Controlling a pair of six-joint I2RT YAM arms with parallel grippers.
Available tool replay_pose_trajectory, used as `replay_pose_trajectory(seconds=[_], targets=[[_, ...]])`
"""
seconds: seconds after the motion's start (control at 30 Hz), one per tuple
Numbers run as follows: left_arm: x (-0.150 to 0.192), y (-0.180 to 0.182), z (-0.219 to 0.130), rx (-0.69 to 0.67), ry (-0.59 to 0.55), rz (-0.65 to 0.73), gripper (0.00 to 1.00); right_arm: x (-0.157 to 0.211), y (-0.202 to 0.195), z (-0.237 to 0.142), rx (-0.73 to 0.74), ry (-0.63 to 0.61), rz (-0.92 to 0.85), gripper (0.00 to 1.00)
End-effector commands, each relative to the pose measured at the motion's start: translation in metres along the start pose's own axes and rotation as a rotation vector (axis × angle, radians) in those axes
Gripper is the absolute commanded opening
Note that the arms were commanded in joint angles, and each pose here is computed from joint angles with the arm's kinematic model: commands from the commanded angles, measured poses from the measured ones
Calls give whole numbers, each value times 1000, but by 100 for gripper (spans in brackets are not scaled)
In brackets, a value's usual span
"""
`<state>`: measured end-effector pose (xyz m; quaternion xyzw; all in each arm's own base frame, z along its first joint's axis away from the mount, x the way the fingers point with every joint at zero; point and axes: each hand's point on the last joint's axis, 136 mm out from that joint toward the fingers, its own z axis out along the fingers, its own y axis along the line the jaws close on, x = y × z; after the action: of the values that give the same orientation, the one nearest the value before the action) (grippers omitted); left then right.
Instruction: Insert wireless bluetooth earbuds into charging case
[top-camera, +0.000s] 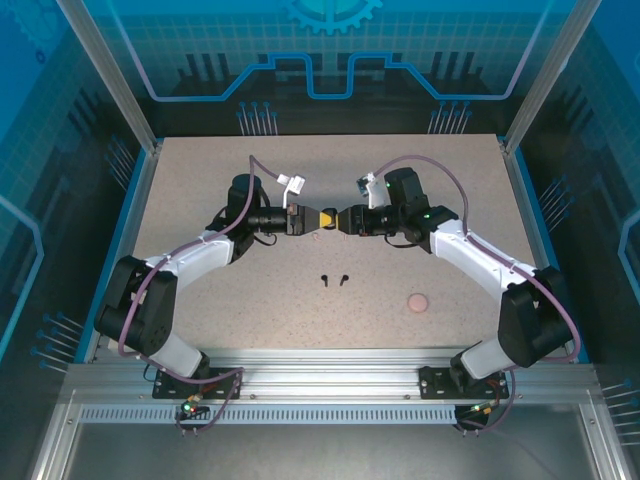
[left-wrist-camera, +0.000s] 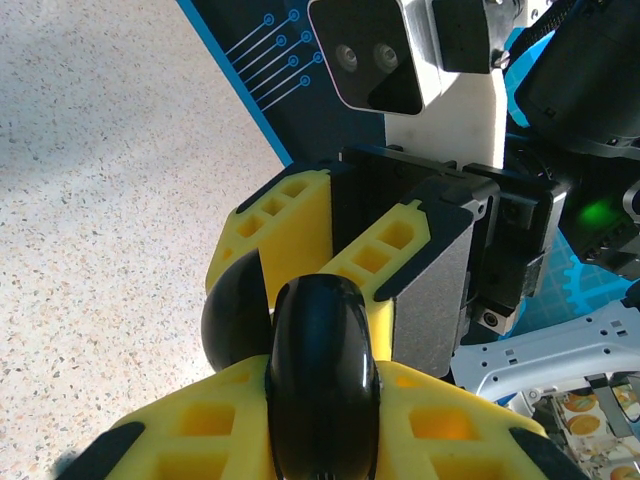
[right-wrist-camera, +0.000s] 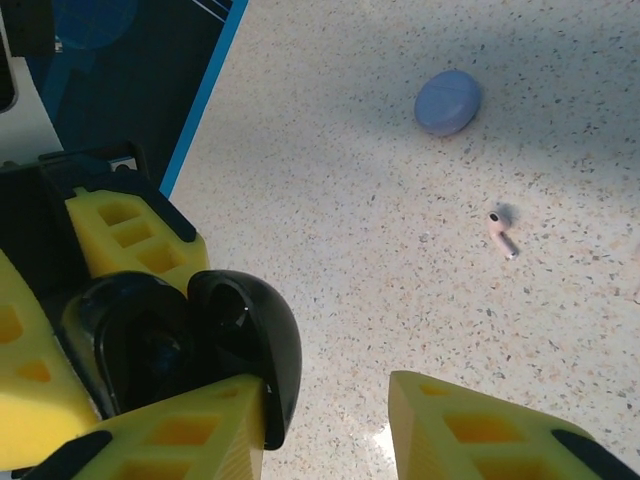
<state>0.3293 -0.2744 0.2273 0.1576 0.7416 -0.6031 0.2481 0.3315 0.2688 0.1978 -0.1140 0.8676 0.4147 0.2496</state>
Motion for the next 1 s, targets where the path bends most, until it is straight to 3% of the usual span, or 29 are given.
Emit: replay_pose_trajectory(seconds=[0.0,0.47,0.8,0.87,0.9,0.97], targets=[[-7,-21,0,60,6,64,0,-12,15,2,-57,-21,-36,34],[-10,-29,-1,95,-13,58,0,-25,28,-1,-139,-76,-26,25],[-10,-32,-2,93,-14,54,0,-34,33,-4,-156,-95,-21,0],[-9,-29,-2,78,-16,47,0,-35,34,-5,-152,-96,-19,0],[-9,-27,-1,70,-18,45,3,-36,34,-6,-148,-96,-19,0],[-10,-24,-2,51,-30,44,25,-38,34,-7,-127,-96,-19,0]])
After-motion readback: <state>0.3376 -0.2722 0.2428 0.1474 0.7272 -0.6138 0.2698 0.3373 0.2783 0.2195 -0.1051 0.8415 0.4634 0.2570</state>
